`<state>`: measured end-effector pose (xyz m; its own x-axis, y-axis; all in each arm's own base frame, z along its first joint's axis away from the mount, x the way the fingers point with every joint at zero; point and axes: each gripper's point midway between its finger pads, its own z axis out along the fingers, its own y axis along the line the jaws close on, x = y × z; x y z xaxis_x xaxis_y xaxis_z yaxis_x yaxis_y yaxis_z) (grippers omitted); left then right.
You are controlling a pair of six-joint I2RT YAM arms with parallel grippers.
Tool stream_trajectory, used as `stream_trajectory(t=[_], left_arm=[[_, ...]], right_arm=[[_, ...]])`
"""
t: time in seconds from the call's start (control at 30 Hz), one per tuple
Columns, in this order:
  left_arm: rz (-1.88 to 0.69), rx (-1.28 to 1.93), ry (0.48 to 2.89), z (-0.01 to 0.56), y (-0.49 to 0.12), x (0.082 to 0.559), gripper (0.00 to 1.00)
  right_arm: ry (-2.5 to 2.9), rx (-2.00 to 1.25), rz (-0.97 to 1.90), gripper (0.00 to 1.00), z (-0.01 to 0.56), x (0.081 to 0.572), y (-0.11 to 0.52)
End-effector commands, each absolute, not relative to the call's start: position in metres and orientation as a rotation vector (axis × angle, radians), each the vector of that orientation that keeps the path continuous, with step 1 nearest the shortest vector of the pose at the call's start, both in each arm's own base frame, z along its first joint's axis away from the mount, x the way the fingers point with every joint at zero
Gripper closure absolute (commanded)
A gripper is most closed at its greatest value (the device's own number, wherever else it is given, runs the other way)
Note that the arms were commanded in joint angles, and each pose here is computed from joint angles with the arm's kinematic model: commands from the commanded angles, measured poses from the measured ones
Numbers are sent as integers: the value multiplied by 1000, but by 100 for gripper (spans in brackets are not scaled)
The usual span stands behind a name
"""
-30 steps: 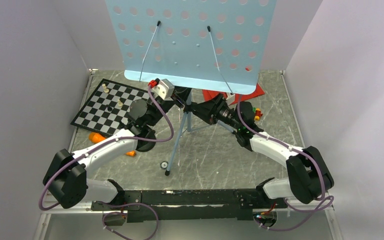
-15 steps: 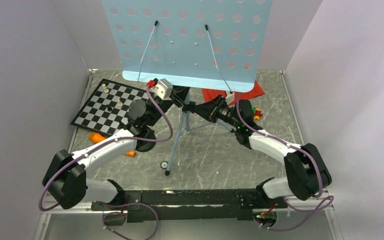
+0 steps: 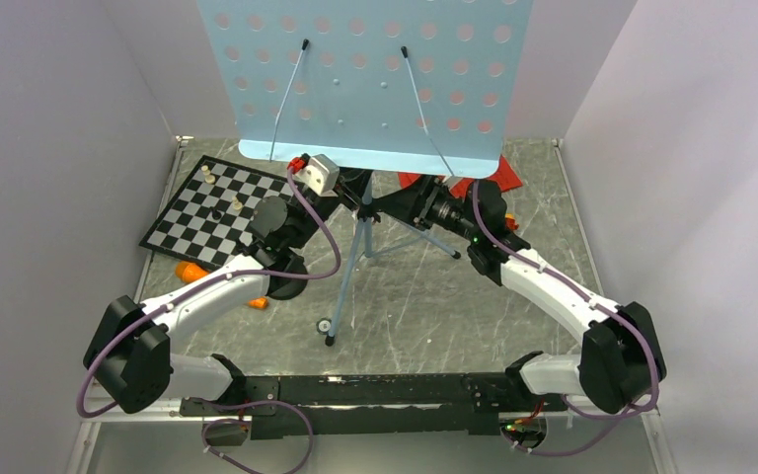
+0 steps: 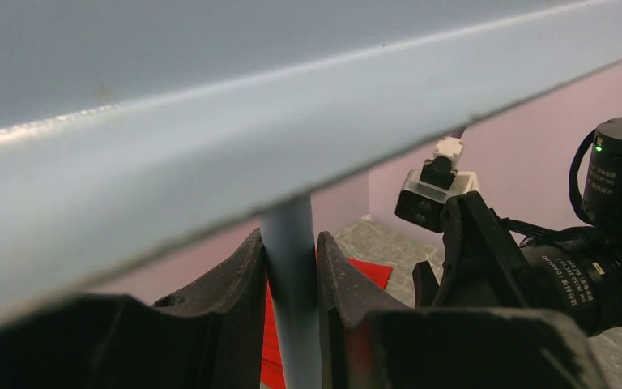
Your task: Pack up the instrument practice props
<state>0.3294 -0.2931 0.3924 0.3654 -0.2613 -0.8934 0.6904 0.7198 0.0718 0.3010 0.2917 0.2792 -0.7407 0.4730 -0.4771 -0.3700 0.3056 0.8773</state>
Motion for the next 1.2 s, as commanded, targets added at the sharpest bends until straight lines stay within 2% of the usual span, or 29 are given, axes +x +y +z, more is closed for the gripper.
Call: stream_trajectory(t=[0.0,0.1,0.23,0.5,0.6,0.67,0.7,0.87,1.17], left_arm=[[-606,560,1071,373,-299,330,100],[-607,562,1075,373,-300,329,100],[-610,567,1088,370,-302,329,100],[-609,576,1101,367,-306,329,100],[-612,577,1103,367,-307,329,100],[-615,574,1108,366,-308,330,100],[-619,572,1112,365,-308,330,100],[-628,563,1129,363,-310,332,100],[-616,566,1157,356,-312,335,100]], right_arm=[[1842,-12,1413,33,292,303,294],[1851,-118,1282,41,290,303,301],[1841,-247,1131,45,286,299,310],[1831,-326,984,61,274,304,309],[1787,-362,910,75,271,305,304],[1693,-421,843,93,275,302,305],[1654,-454,798,99,272,300,304],[1483,-644,407,100,261,303,292],[1230,-899,-55,100,273,286,293]])
